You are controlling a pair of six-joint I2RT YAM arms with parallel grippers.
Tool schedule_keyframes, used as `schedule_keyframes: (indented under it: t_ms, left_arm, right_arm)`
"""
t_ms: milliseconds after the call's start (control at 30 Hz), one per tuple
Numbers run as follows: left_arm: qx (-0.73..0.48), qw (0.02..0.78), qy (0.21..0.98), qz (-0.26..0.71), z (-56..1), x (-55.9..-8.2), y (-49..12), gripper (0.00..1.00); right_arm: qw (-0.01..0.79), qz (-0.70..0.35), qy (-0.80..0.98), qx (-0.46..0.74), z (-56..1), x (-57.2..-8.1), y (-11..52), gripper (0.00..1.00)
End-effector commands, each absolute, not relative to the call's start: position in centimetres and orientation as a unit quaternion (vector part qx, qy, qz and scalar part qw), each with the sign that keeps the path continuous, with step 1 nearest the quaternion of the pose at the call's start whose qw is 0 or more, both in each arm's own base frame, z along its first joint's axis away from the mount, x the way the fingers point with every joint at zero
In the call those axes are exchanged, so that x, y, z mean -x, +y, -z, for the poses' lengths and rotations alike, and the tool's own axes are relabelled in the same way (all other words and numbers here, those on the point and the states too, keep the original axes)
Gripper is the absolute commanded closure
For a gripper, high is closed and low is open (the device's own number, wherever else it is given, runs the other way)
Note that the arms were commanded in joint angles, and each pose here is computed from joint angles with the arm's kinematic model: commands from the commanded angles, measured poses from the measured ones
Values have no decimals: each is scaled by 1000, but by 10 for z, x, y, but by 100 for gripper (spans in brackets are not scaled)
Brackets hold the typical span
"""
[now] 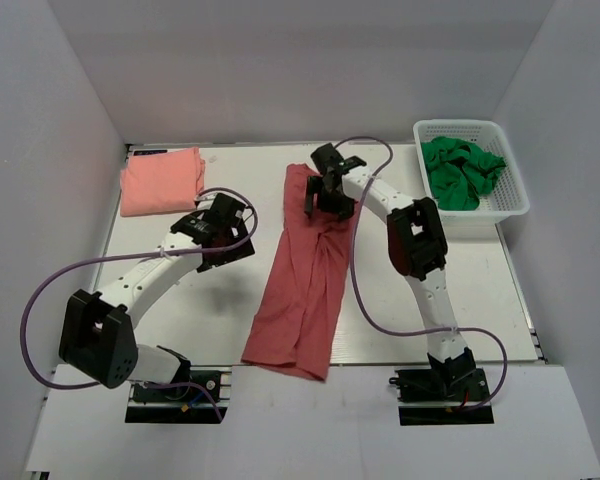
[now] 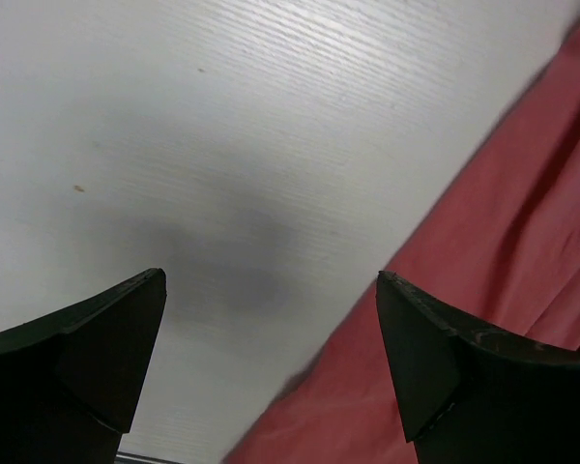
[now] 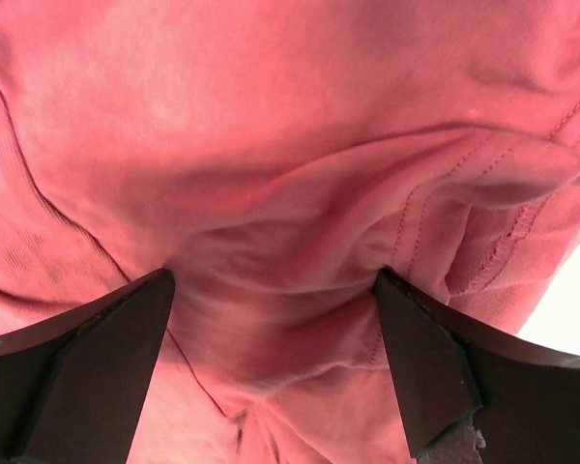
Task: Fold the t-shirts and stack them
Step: Rotate the tshirt 85 degrees, then grab the bottom of the folded rectangular tshirt with both arms
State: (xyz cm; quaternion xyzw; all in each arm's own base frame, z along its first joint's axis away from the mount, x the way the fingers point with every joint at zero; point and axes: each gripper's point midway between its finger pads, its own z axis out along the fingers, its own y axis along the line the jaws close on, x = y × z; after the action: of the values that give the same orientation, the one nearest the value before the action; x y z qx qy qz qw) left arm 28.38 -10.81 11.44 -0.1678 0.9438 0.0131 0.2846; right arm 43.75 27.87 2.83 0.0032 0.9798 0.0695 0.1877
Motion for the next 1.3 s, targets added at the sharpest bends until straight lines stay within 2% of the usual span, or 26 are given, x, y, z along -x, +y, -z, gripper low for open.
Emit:
schedule_keyframes:
  t_ms: [0, 67, 133, 200, 233, 267, 300, 333, 367, 400, 433, 467, 500, 633, 700, 733, 767, 800, 833, 900, 933, 967, 1000, 1067, 1167, 1267]
  left_arm:
    - [120, 261, 957, 43, -107, -282, -132, 1]
    - [97, 236, 966, 47, -95, -278, -137, 1]
    - [77, 223, 969, 80, -92, -276, -155, 1]
    - [43, 201, 970, 125, -92, -270, -173, 1]
    - [39, 202, 968, 144, -94, -271, -180, 1]
    - [25, 196, 968, 154, -92, -268, -184, 1]
    - [18, 184, 967, 178, -92, -263, -191, 1]
    - [5, 189, 963, 193, -93, -258, -196, 1]
    - [-9, 183, 959, 216, -94, -252, -202, 1]
    - [-11, 178, 959, 222, -89, -245, -202, 1]
    - [-16, 185, 954, 237, -92, -246, -206, 1]
    - [-24, 184, 947, 263, -98, -239, -212, 1]
    - [-26, 176, 947, 266, -91, -232, -210, 1]
    - [-24, 166, 948, 272, -80, -222, -211, 1]
    - [-31, 155, 950, 268, -72, -212, -211, 1]
    - [-32, 159, 949, 271, -73, -212, -211, 1]
    - [-31, 152, 951, 267, -67, -208, -209, 1]
    - [-37, 151, 951, 268, -67, -203, -210, 1]
    - [-37, 151, 951, 268, -67, -203, -210, 1]
    - [-33, 135, 957, 254, -56, -192, -205, 1]
    - [-35, 119, 961, 246, -46, -187, -204, 2]
    - [-37, 99, 963, 249, -40, -177, -207, 5]
    - [-37, 95, 964, 246, -38, -176, -206, 6]
    - [-45, 89, 966, 240, -34, -172, -209, 7]
    - [-33, 94, 971, 217, -23, -175, -205, 12]
    - [-42, 84, 973, 212, -18, -169, -207, 16]
  right_arm:
    - [204, -42, 978, -27, 2, -491, 243, 9]
    - [237, -98, 966, 10, -8, -526, 251, 9]
    - [303, -145, 941, 44, -32, -557, 274, 9]
    - [322, -180, 928, 54, -49, -567, 281, 9]
    - [357, -205, 909, 68, -82, -578, 287, 9]
    - [363, -213, 904, 74, -92, -578, 290, 9]
    - [366, -214, 901, 88, -97, -574, 290, 9]
    - [394, -235, 881, 111, -137, -568, 297, 9]
    - [405, -239, 874, 123, -152, -564, 299, 9]
    - [397, -241, 876, 127, -146, -555, 298, 9]
    - [428, -254, 857, 134, -192, -547, 298, 9]
    - [406, -263, 865, 131, -183, -533, 298, 9]
    - [410, -270, 862, 125, -205, -525, 292, 9]
    - [389, -284, 868, 122, -231, -474, 276, 9]
    - [357, -299, 876, 126, -220, -424, 264, 9]
    - [321, -293, 894, 108, -190, -402, 252, 9]
    - [328, -287, 894, 105, -196, -376, 239, 9]
    - [296, -274, 910, 95, -168, -354, 229, 9]
    - [296, -275, 910, 90, -174, -337, 221, 9]
    - [217, -276, 934, 70, -132, -282, 208, 9]
    - [212, -286, 932, 66, -134, -269, 206, 9]
    - [145, -313, 937, 49, -108, -229, 207, 9]
    - [143, -332, 931, 45, -110, -221, 211, 9]
    - [82, -360, 929, 12, -90, -186, 216, 9]
    - [89, -372, 924, -4, -73, -173, 217, 9]
    - [85, -338, 937, -6, -60, -169, 210, 9]
